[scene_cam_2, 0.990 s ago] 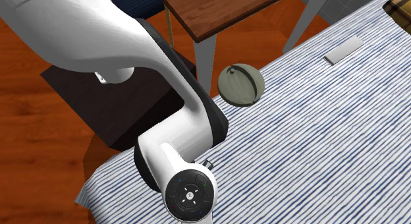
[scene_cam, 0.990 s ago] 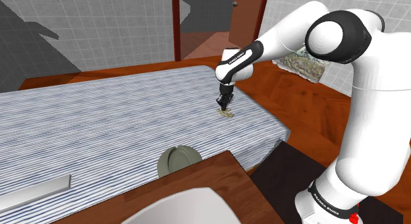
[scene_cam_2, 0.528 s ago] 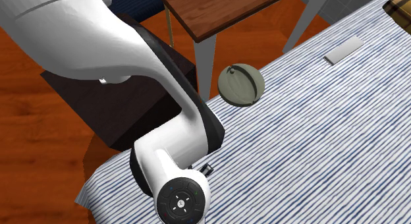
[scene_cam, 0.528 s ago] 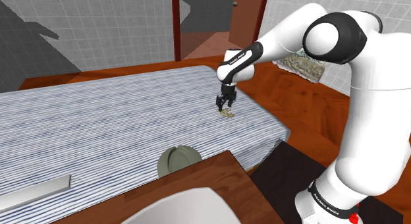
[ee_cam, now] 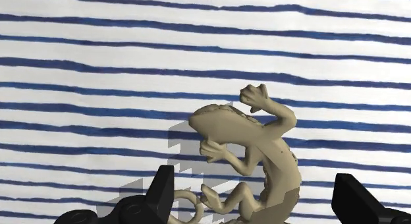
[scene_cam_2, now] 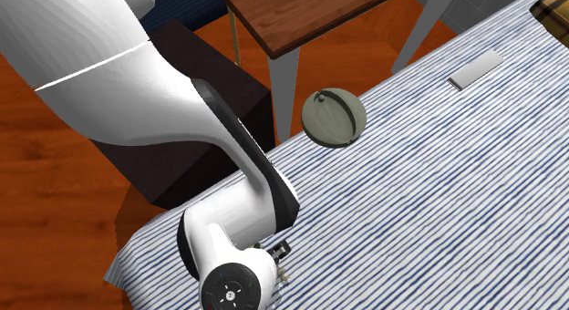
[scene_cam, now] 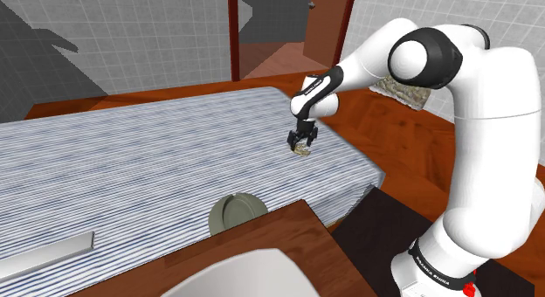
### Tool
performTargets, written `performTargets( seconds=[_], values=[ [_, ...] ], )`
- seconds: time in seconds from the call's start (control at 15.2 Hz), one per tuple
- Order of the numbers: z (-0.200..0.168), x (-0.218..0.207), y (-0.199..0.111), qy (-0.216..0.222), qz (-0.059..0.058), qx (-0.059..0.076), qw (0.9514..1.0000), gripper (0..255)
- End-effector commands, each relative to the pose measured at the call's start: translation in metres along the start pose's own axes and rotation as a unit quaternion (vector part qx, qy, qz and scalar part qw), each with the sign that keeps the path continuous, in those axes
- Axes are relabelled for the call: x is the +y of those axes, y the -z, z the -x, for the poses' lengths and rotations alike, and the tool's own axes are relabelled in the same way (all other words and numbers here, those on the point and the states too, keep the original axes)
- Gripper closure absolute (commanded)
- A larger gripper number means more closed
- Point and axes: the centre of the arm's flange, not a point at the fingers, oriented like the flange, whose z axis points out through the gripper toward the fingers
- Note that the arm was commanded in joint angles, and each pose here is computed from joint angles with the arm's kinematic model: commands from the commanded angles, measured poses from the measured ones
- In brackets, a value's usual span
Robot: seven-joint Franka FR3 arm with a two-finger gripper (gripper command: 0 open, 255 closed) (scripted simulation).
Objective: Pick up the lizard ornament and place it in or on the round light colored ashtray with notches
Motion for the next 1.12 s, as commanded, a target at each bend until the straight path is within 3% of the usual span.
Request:
performTargets(
  seconds=[0.0,0.53,0.59,1.06],
  values=[
    [-0.0002,-0.0008,-0.0106,-0.001,0.000,0.000,1.0000,0],
    [-0.0002,-0.0008,-0.0136,-0.001,0.000,0.000,1.0000,0],
    [-0.0002,-0.0008,-0.0136,-0.001,0.000,0.000,1.0000,255],
    [-0.0001,-0.0009,-0.0137,-0.001,0.000,0.000,1.0000,255]
  ],
)
